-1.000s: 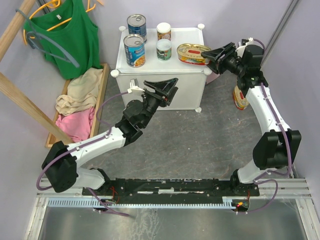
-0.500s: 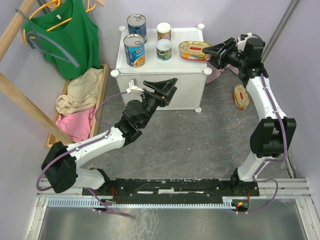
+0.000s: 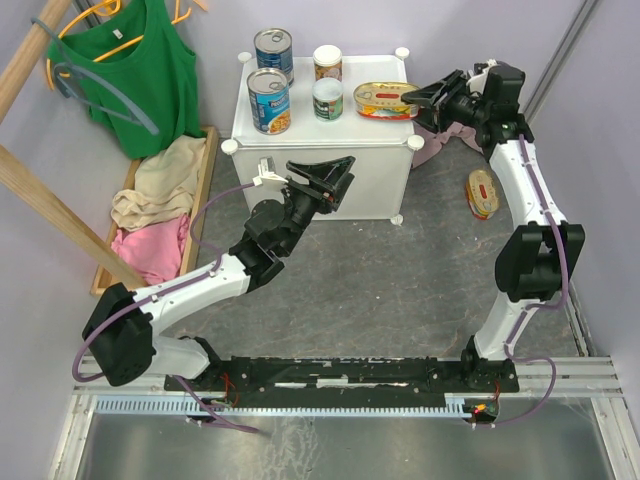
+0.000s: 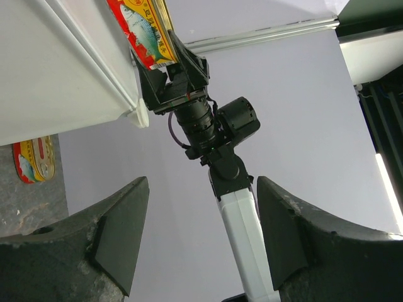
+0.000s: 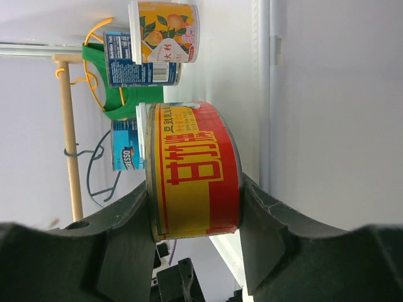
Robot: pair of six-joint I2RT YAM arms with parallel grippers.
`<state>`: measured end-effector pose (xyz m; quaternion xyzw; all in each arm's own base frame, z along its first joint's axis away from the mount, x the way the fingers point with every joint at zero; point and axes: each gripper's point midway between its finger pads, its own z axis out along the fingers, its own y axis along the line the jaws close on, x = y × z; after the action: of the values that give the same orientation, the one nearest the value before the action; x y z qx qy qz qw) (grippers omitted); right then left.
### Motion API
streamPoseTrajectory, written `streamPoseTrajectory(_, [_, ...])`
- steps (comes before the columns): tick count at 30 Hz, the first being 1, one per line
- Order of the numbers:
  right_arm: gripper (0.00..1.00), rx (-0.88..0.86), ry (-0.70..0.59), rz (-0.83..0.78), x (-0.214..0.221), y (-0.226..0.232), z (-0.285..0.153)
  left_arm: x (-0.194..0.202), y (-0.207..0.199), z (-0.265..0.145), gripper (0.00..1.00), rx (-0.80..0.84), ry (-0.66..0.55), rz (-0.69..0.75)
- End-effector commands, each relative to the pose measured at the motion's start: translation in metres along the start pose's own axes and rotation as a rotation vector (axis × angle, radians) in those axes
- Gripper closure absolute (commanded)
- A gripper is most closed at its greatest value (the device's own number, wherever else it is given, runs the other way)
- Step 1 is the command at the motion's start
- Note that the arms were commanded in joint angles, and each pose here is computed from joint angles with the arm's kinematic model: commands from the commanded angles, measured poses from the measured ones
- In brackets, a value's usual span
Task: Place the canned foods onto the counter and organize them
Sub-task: Place the canned food on the counter.
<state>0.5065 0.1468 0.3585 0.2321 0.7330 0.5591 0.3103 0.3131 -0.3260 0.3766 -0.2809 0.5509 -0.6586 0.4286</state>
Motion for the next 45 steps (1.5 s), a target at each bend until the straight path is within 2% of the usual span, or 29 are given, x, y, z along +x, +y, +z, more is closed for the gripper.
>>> streamPoseTrajectory(1, [0.83, -0.074, 0.000, -0.116, -0.002, 0.043, -0.012, -0.001, -0.017, 0.003, 0.25, 0.049, 0.006, 0.031])
streamPoseTrajectory(7, [0.75, -0.009, 0.011, -0.131, -0.003, 0.028, -0.007, -0.002, -0.014, 0.004, 0.25, 0.044, 0.000, 0.033])
streamPoseTrajectory(17, [0.49, 0.048, 0.004, -0.174, -0.008, 0.018, -0.004, -0.004, -0.012, 0.004, 0.25, 0.029, -0.009, 0.061])
streamPoseTrajectory(33, [0.23, 0.129, 0.002, -0.181, -0.011, -0.002, -0.001, -0.003, -0.010, 0.004, 0.24, 0.027, -0.003, 0.065])
streamPoseTrajectory(45, [0.20, 0.178, -0.011, -0.217, -0.014, -0.011, -0.002, -0.004, -0.011, 0.003, 0.23, 0.030, -0.005, 0.065])
